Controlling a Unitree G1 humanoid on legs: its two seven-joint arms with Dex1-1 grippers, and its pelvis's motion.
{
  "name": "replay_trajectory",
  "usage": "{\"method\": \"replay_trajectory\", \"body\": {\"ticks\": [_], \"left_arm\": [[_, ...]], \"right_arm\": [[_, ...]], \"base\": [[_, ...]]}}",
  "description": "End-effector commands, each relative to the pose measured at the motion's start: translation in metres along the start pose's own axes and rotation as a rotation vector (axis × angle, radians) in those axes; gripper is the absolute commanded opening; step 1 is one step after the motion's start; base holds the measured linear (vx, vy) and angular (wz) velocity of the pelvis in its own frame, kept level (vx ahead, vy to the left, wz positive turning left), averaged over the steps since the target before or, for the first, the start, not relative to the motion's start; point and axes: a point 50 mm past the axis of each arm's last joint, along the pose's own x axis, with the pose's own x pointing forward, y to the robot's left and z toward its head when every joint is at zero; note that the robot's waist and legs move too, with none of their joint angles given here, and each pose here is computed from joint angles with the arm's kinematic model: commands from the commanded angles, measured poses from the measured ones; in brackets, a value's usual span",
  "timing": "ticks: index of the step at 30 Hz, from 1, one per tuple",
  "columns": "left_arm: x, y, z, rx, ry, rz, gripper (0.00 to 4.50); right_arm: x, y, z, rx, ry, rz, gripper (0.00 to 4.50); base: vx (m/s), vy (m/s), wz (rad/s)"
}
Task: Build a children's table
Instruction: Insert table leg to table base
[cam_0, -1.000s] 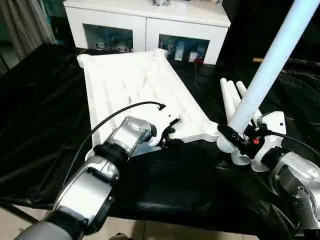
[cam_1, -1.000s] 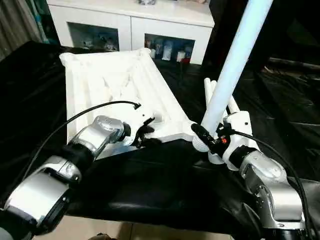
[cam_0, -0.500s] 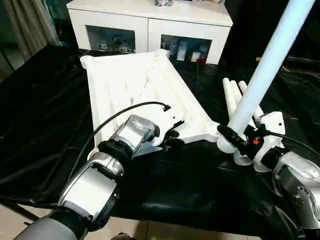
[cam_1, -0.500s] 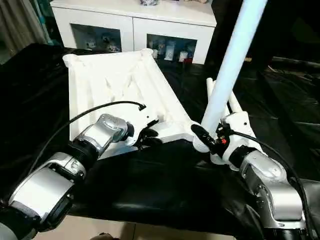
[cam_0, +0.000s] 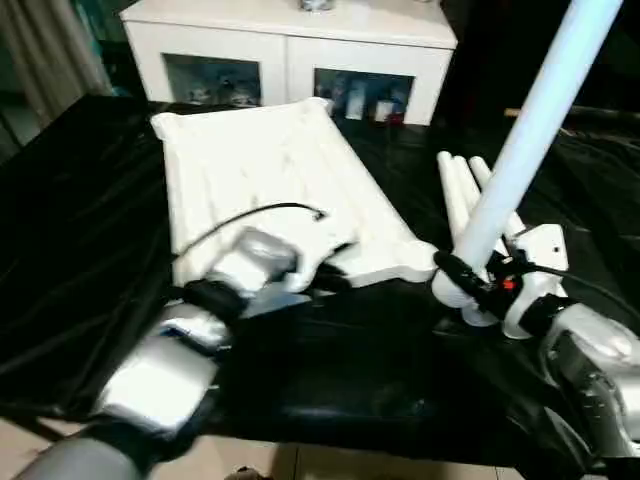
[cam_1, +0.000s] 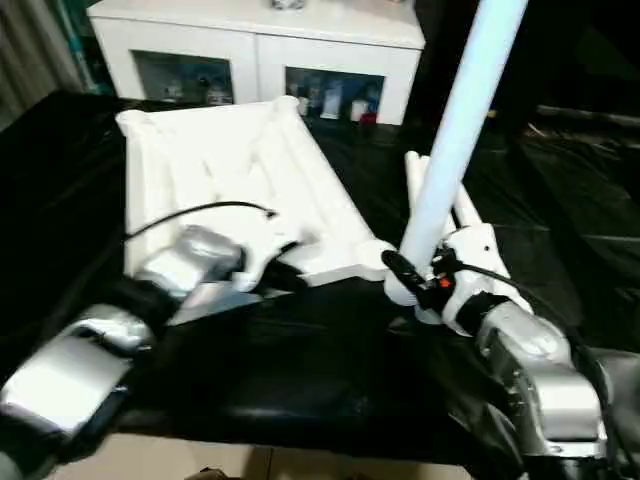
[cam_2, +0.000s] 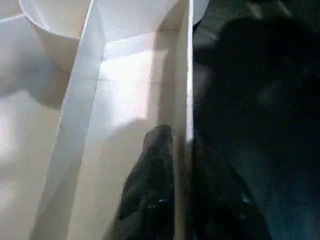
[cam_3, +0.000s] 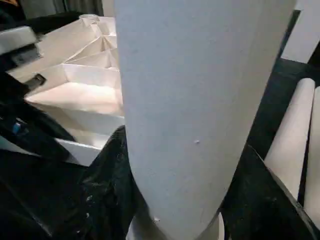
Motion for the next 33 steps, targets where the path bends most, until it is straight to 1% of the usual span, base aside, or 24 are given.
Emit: {"method": "replay_trajectory", "body": {"ticks": [1,2,4,5,6,8,9,11,14,15,16,19,20,21,22,23,24,25,26,29,31,32,33], "left_arm": [[-0.024,0.003,-0.032,-0.031,0.05,-0.02,0.35],[-0.032,0.001,-0.038,-0.013,0.052,-0.031,0.35],[-0.047,-0.002,-0.046,-0.002,0.065,-0.039,0.05],[-0.051,-0.003,-0.048,0.003,0.07,-0.04,0.04],[-0.061,-0.005,-0.053,0.012,0.086,-0.034,0.02],[-0.074,-0.01,-0.058,0.03,0.097,-0.026,0.02],[-0.081,-0.014,-0.06,0.042,0.099,-0.023,0.02],[-0.084,-0.017,-0.06,0.05,0.102,-0.021,0.02],[-0.096,-0.032,-0.059,0.128,0.085,0.008,0.02],[-0.096,-0.032,-0.059,0.128,0.085,0.008,0.02],[-0.098,-0.036,-0.06,0.151,0.091,-0.001,0.02],[-0.1,-0.042,-0.06,0.149,0.11,-0.046,0.02],[-0.101,-0.044,-0.06,0.145,0.114,-0.055,0.55],[-0.102,-0.045,-0.059,0.135,0.114,-0.059,0.55],[-0.105,-0.044,-0.053,0.133,0.097,-0.043,0.55],[-0.106,-0.044,-0.051,0.137,0.091,-0.034,0.61],[-0.106,-0.043,-0.045,0.148,0.074,-0.003,0.75],[-0.106,-0.043,-0.043,0.151,0.071,0.004,0.75],[-0.106,-0.043,-0.042,0.155,0.068,0.012,0.91],[-0.103,-0.049,-0.033,0.139,0.042,-0.004,1.04],[-0.098,-0.052,-0.028,0.142,0.027,0.002,1.23],[-0.095,-0.053,-0.026,0.148,0.026,0.012,1.41],[-0.092,-0.053,-0.025,0.151,0.026,0.019,1.41]], "right_arm": [[-0.001,0.001,0.002,-0.014,-0.018,-0.001,1.87],[-0.001,0.003,0.001,-0.011,-0.018,0.004,1.87],[0.0,0.005,-0.001,-0.003,-0.019,0.014,1.87],[0.0,0.006,-0.001,0.001,-0.02,0.018,1.87],[0.001,0.008,-0.002,0.011,-0.023,0.029,1.87],[0.002,0.011,-0.004,0.021,-0.024,0.044,1.87],[0.002,0.012,-0.006,0.025,-0.024,0.052,1.87],[0.002,0.013,-0.007,0.026,-0.024,0.057,1.87],[0.007,0.014,-0.009,0.032,-0.024,0.062,1.87],[0.007,0.014,-0.009,0.032,-0.024,0.062,1.87],[0.008,0.015,-0.009,0.034,-0.025,0.067,1.87],[0.009,0.017,-0.008,0.035,-0.026,0.078,1.87],[0.009,0.017,-0.008,0.035,-0.027,0.081,1.87],[0.009,0.017,-0.008,0.034,-0.025,0.085,1.87],[0.009,0.018,-0.008,0.034,-0.024,0.09,1.87],[0.009,0.018,-0.008,0.034,-0.024,0.091,1.87],[0.009,0.019,-0.008,0.034,-0.024,0.093,1.87],[0.009,0.019,-0.008,0.034,-0.024,0.094,1.87],[0.009,0.019,-0.008,0.035,-0.024,0.095,1.87],[0.009,0.022,-0.007,0.038,-0.025,0.105,1.87],[0.01,0.024,-0.007,0.038,-0.024,0.107,1.87],[0.011,0.024,-0.007,0.038,-0.023,0.108,1.87],[0.011,0.025,-0.007,0.038,-0.023,0.109,1.87]], "base": [[0.0,0.0,0.0],[0.0,0.0,0.0],[0.0,0.0,0.0],[0.0,0.0,0.0],[0.0,0.0,0.0],[0.0,0.0,0.0],[0.0,0.0,0.0],[0.0,0.0,0.0],[0.0,0.0,0.0],[0.0,0.0,0.0],[0.0,0.0,0.0],[0.0,0.0,0.0],[0.0,0.0,0.0],[0.0,0.0,0.0],[0.0,0.0,0.0],[0.0,0.0,0.0],[0.0,0.0,0.0],[0.0,0.0,0.0],[0.0,0.0,0.0],[0.0,0.0,0.0],[0.0,0.0,0.0],[0.0,0.0,0.0],[0.0,0.0,0.0]]}}
